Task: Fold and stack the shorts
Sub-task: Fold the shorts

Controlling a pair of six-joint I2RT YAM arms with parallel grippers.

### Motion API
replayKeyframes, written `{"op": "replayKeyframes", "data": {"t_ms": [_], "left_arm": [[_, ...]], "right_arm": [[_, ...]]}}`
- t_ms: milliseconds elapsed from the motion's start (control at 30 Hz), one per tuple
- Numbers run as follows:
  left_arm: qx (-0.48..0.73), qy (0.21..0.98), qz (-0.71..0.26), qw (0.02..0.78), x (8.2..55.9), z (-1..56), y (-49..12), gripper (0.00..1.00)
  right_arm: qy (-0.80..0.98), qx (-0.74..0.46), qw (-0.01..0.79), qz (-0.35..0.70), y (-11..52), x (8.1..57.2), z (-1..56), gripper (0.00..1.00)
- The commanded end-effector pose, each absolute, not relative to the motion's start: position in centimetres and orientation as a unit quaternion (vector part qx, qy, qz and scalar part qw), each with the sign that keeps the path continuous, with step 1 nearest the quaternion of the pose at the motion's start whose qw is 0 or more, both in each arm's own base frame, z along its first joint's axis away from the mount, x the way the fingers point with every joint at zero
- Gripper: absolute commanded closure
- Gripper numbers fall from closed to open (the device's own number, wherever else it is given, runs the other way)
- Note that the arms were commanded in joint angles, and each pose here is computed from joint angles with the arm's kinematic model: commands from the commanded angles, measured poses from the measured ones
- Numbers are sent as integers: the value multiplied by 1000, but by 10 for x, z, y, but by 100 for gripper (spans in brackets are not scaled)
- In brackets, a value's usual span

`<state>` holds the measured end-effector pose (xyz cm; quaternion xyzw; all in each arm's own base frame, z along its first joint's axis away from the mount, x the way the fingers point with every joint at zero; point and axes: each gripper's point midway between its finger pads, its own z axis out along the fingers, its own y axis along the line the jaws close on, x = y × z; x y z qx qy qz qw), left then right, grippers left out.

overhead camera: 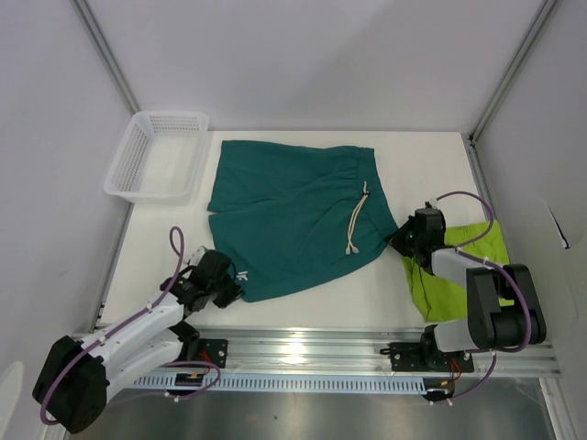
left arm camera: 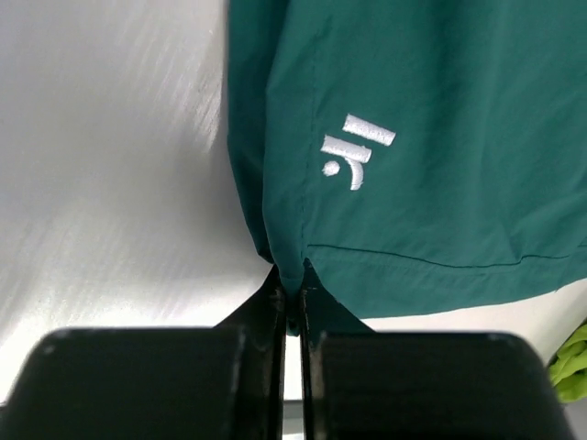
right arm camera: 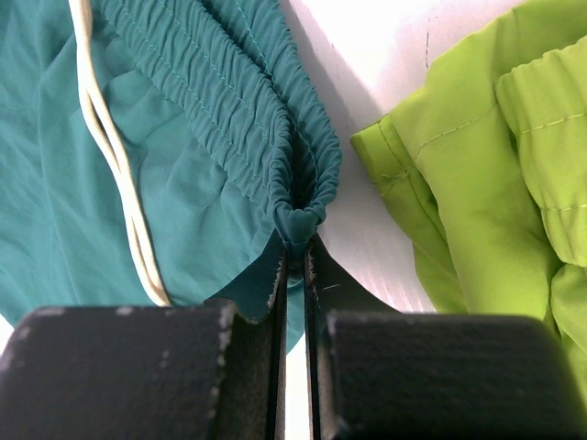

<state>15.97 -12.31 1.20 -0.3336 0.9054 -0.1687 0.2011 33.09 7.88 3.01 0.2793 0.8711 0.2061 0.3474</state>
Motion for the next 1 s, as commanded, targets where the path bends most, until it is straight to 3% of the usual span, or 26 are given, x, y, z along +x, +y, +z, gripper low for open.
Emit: {"op": "replayKeyframes", "data": {"t_ms": [0, 233, 667, 967], "left_arm": [[-344, 904, -134, 217, 157, 0, -107, 100], [-326, 905, -150, 229, 149, 15, -104, 100], [-304, 873, -235, 299, 146, 120, -103, 100], [-282, 861, -270, 327, 163, 183, -117, 100]], "right_arm": [[857, 282, 379, 206, 74, 337, 45, 100], [865, 301, 359, 182, 66, 325, 43, 100], [881, 323, 288, 190, 75, 271, 58, 100], [876, 320, 297, 204, 78, 264, 119, 100]]}}
